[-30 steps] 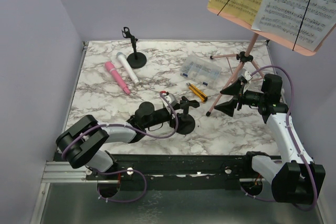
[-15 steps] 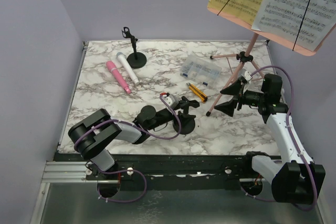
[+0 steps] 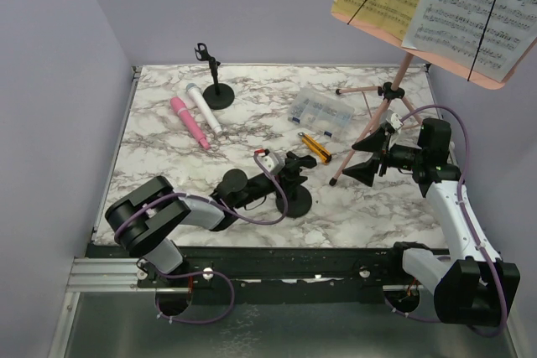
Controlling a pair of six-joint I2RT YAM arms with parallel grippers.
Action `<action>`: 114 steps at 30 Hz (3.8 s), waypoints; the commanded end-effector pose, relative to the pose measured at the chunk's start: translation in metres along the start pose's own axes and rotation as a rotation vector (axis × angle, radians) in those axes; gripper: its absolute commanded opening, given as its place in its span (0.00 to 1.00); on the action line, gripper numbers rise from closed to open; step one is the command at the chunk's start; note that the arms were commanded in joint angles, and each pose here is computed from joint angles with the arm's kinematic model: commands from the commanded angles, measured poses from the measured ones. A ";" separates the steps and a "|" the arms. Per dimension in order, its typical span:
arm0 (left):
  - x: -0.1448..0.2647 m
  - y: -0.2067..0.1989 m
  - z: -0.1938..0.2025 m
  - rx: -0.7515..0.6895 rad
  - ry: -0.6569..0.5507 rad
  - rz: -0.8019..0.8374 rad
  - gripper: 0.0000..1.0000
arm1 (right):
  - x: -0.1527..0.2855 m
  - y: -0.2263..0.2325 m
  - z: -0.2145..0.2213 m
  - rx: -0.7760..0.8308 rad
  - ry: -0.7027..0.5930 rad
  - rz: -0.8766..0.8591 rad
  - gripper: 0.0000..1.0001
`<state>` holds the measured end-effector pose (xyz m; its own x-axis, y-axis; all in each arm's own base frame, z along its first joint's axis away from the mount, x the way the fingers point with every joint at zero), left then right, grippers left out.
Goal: Pack up the instrument practice props
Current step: Pick up the microphone stand at the center of the board, then place the microphone stand at the center of the board.
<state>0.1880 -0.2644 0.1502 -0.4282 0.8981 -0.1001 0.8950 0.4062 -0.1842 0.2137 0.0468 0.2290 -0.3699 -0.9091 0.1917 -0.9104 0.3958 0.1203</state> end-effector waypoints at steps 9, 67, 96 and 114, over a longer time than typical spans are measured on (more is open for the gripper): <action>0.017 0.008 -0.047 -0.120 -0.040 -0.122 0.00 | 0.002 0.000 0.005 -0.001 0.015 0.021 1.00; 0.169 0.256 -0.128 -0.060 -0.287 -1.614 0.00 | 0.003 0.003 0.003 0.020 0.009 0.020 1.00; 0.170 0.365 -0.115 -0.142 -0.214 -1.758 0.18 | 0.002 0.000 0.007 0.010 0.020 0.028 1.00; 0.173 0.337 -0.144 -0.135 -0.266 -1.730 0.99 | 0.003 0.001 0.007 0.020 0.022 0.038 1.00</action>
<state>0.4496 0.0509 0.1779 -0.8176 -0.5757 0.0144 -0.5738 0.8123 -0.1042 0.2131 0.0457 0.2281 -0.3848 -0.9011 0.1999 -0.9084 0.4081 0.0911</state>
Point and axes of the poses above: each gripper's point midway between its finger pads, its own x axis back along the fingers, its own y axis along the line the jaws close on, z = x × y, the point moved 10 cm from there along x, back along the fingers, and after that the axes turned 2 degrees about x, right-handed, at the moved point
